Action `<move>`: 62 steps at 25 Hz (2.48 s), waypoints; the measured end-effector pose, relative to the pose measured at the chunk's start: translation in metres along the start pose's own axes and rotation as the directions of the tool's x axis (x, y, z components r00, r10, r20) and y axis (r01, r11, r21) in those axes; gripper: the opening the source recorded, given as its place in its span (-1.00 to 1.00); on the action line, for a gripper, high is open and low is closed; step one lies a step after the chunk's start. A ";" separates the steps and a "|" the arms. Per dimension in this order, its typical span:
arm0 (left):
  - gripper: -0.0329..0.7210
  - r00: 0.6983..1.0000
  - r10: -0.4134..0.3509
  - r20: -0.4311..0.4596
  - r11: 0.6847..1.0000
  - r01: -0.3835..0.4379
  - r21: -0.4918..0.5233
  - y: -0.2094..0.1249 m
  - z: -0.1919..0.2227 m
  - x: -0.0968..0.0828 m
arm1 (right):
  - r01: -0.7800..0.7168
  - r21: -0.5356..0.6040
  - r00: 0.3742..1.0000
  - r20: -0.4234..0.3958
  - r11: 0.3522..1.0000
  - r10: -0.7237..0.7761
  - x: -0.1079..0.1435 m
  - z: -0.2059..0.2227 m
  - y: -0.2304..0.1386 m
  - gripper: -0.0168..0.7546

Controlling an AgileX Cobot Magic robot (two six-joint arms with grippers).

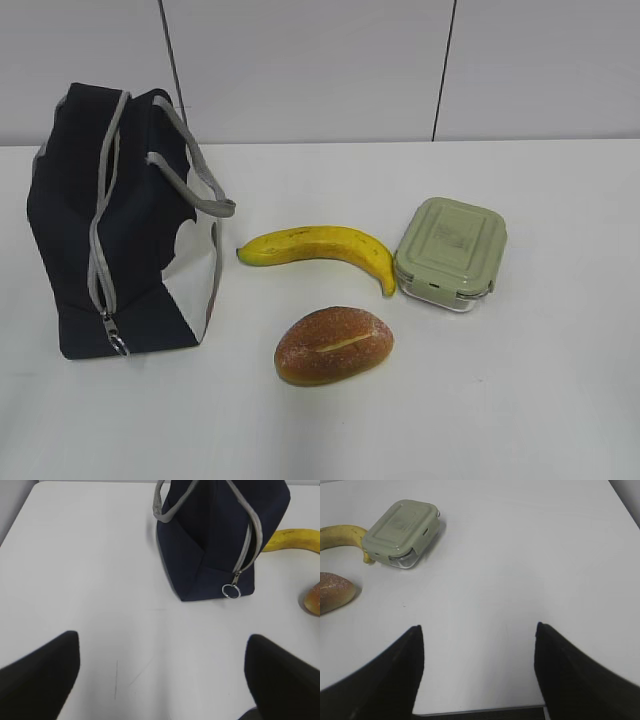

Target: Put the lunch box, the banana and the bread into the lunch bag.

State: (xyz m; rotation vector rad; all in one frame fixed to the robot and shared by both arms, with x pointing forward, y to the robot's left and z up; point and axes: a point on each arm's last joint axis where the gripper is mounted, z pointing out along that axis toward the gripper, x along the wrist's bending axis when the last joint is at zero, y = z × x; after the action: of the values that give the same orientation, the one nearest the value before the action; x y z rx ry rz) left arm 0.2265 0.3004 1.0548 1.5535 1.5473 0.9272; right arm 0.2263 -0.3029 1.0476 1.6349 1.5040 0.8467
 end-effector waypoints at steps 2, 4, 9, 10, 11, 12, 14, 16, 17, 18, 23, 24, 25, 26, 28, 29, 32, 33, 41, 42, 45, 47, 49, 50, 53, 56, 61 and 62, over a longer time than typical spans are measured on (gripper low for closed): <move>0.80 1.000 0.000 0.000 1.000 0.000 0.000 0.000 0.000 0.000 | 0.000 0.000 1.000 0.000 1.000 0.000 0.000 0.000 0.000 0.37; 0.80 1.000 0.000 0.000 1.000 0.000 0.000 0.000 0.000 0.000 | 0.000 0.000 1.000 0.000 1.000 0.000 0.000 0.000 0.000 0.37; 0.78 1.000 0.000 0.000 1.000 0.000 0.000 0.000 0.000 0.000 | 0.000 0.000 1.000 0.000 1.000 0.000 0.000 0.000 0.000 0.37; 0.77 1.000 0.000 0.000 1.000 0.000 0.000 0.000 0.000 0.000 | 0.000 0.000 1.000 0.000 1.000 0.000 0.000 0.000 0.000 0.37; 0.76 1.000 0.000 0.000 1.000 0.000 0.000 0.000 0.000 0.000 | 0.000 0.000 1.000 0.000 1.000 0.000 0.000 0.000 0.000 0.37; 0.73 1.000 0.000 0.001 1.000 0.000 0.000 0.000 0.000 0.000 | 0.000 0.000 1.000 0.000 1.000 0.000 0.000 0.000 0.000 0.37; 0.68 1.000 -0.006 0.011 1.000 0.006 0.000 0.000 0.000 -0.001 | 0.000 0.000 1.000 0.000 1.000 0.000 0.000 0.000 0.000 0.37; 0.62 0.999 -0.017 0.035 1.000 0.017 -0.002 0.000 -0.001 -0.003 | 0.000 0.000 1.000 0.000 1.000 0.000 0.000 0.000 0.000 0.37; 0.62 0.999 -0.021 0.044 1.000 0.022 -0.008 0.002 -0.002 -0.004 | 0.000 0.000 1.000 0.000 1.000 0.000 0.000 0.000 0.000 0.37; 0.61 0.999 -0.023 0.049 1.000 0.024 -0.019 0.005 -0.005 -0.004 | 0.000 0.000 1.000 0.000 1.000 0.000 0.000 0.000 0.000 0.37; 0.60 0.998 -0.025 0.051 0.999 0.027 -0.046 0.040 -0.011 -0.005 | 0.000 0.000 1.000 0.000 1.000 0.000 0.000 0.000 0.000 0.37; 0.60 0.998 -0.026 0.049 0.999 0.028 -0.041 0.050 -0.010 -0.005 | 0.000 0.000 1.000 0.000 1.000 0.000 0.000 0.000 0.000 0.37; 0.60 0.998 -0.027 0.049 0.999 0.028 -0.037 0.059 -0.008 -0.005 | 0.000 0.000 1.000 0.000 1.000 0.000 0.000 0.000 0.000 0.37; 0.60 0.998 -0.028 0.048 0.999 0.029 -0.016 0.069 -0.003 -0.005 | 0.000 0.000 1.000 0.000 1.000 0.000 0.000 0.000 0.000 0.37; 0.60 0.998 -0.036 0.051 0.999 0.034 0.039 0.091 0.010 -0.005 | 0.000 0.000 1.000 0.000 1.000 0.000 0.000 0.000 0.000 0.37; 0.60 0.998 -0.042 0.057 0.997 0.038 0.060 0.102 0.015 -0.006 | 0.000 0.000 1.000 0.000 1.000 0.000 0.000 0.000 0.000 0.37; 0.60 0.992 -0.084 0.097 0.988 0.070 0.138 0.133 0.040 -0.010 | 0.000 0.000 1.000 0.000 1.000 0.000 0.000 0.000 0.000 0.37; 0.60 0.988 -0.103 0.113 0.982 0.083 0.167 0.142 0.050 -0.012 | 0.000 0.000 1.000 0.000 1.000 0.000 0.000 0.000 0.000 0.37; 0.57 0.970 -0.190 0.152 0.937 0.134 0.321 0.202 0.131 -0.018 | 0.000 0.000 1.000 0.000 1.000 0.000 0.000 0.000 0.000 0.37; 0.56 0.968 -0.200 0.152 0.929 0.138 0.342 0.207 0.144 -0.019 | 0.000 0.000 1.000 0.000 1.000 0.000 0.000 0.000 0.000 0.37; 0.51 0.965 -0.219 0.142 0.898 0.142 0.417 0.214 0.182 -0.019 | 0.000 0.000 1.000 0.000 1.000 0.000 0.000 0.000 0.000 0.37; 0.49 0.965 -0.225 0.132 0.872 0.140 0.468 0.215 0.206 -0.019 | 0.000 0.000 1.000 0.000 1.000 0.000 0.000 0.000 0.000 0.37; 0.48 0.965 -0.232 0.120 0.845 0.139 0.516 0.213 0.233 -0.019 | 0.000 0.000 1.000 0.000 1.000 0.000 0.000 0.000 0.000 0.37; 0.48 0.965 -0.234 0.117 0.838 0.140 0.527 0.213 0.242 -0.019 | 0.000 0.000 1.000 0.000 1.000 0.000 0.000 0.000 0.000 0.37; 0.47 0.965 -0.240 0.104 0.810 0.140 0.569 0.210 0.272 -0.018 | 0.000 0.000 1.000 0.000 1.000 0.000 0.000 0.000 0.000 0.37; 0.43 0.965 -0.244 0.097 0.795 0.141 0.590 0.208 0.293 -0.018 | 0.000 0.000 1.000 0.000 1.000 0.000 0.000 0.000 0.000 0.37; 0.02 0.965 -0.248 0.088 0.788 0.148 0.597 0.203 0.310 -0.017 | 0.000 0.000 1.000 0.000 1.000 0.000 0.000 0.000 0.000 0.37; -0.11 0.964 -0.250 0.088 0.790 0.150 0.595 0.203 0.311 -0.017 | 0.000 0.000 1.000 0.000 1.000 0.000 0.000 0.000 0.000 0.37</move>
State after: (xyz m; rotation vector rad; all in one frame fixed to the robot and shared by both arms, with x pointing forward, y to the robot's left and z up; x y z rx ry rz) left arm 0.5959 0.2797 1.0911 1.7687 1.9414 0.1830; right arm 0.2263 -0.3029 1.0476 1.6349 1.5040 0.8467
